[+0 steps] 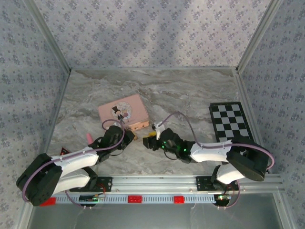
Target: Unlock a padlock with a key
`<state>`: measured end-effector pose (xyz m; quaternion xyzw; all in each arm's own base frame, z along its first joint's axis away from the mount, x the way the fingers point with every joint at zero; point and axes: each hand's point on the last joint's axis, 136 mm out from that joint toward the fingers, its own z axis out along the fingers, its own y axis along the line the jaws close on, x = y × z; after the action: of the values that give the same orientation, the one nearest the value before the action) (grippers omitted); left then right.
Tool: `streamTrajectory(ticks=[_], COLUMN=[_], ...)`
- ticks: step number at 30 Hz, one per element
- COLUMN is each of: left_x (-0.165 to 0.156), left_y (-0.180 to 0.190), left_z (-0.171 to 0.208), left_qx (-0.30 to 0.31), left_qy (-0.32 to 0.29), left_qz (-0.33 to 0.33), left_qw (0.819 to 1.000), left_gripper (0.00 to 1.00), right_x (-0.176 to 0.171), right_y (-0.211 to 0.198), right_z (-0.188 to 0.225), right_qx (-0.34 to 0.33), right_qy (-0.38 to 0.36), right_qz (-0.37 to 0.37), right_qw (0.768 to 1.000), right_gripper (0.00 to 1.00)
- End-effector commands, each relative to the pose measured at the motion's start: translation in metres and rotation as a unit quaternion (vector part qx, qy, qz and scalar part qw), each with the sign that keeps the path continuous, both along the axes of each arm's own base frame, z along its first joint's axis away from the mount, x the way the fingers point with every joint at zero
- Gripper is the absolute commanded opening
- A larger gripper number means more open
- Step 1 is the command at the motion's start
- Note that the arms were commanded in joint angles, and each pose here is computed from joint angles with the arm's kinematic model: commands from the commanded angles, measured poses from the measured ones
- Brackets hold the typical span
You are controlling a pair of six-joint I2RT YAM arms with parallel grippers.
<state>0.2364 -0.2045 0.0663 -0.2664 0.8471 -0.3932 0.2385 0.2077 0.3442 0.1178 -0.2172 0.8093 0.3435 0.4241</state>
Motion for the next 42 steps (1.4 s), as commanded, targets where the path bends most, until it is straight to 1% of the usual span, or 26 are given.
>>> streamTrajectory(ticks=[1,4,6,8,11,13,17,23,29,35,42], left_x=[0.013,0.012,0.011,0.012,0.013,0.013,0.012,0.010,0.009,0.009,0.009], left_y=[-0.011,-0.009,-0.009,-0.010,-0.014,-0.014,-0.014,-0.014,-0.013,-0.013,-0.012], left_z=[0.031,0.031,0.032,0.034,0.040,0.042,0.041,0.039,0.038,0.036,0.036], left_qx=[-0.031,-0.030,-0.031,-0.033,-0.040,-0.039,-0.041,-0.042,-0.043,-0.042,-0.042], left_qy=[-0.033,-0.033,-0.034,-0.039,-0.052,-0.054,-0.051,-0.048,-0.049,-0.047,-0.047], left_qz=[-0.002,-0.002,-0.001,-0.004,-0.012,-0.015,-0.017,-0.017,-0.017,-0.016,-0.016], left_qw=[0.999,0.999,0.999,0.999,0.998,0.998,0.998,0.998,0.998,0.998,0.998], left_gripper=[0.00,0.00,0.00,0.00,0.00,0.00,0.00,0.00,0.00,0.00,0.00], right_x=[0.004,-0.004,-0.015,-0.023,-0.027,-0.027,-0.022,-0.010,-0.008,0.001,0.001], right_y=[-0.002,0.004,0.012,0.018,0.022,0.023,0.028,0.033,0.041,0.039,0.039], right_z=[0.007,0.005,-0.003,-0.010,-0.021,-0.025,-0.027,-0.034,-0.042,-0.043,-0.042], right_qx=[-0.062,-0.093,-0.136,-0.165,-0.185,-0.191,-0.193,-0.218,-0.222,-0.228,-0.218], right_qy=[-0.126,-0.184,-0.229,-0.274,-0.321,-0.337,-0.344,-0.362,-0.361,-0.368,-0.369], right_qz=[0.017,0.054,0.092,0.120,0.135,0.138,0.129,0.092,0.084,0.046,0.042], right_qw=[0.990,0.977,0.959,0.940,0.919,0.912,0.910,0.902,0.902,0.900,0.902], right_gripper=[0.49,0.50,0.51,0.51,0.51,0.50,0.48,0.46,0.45,0.40,0.33])
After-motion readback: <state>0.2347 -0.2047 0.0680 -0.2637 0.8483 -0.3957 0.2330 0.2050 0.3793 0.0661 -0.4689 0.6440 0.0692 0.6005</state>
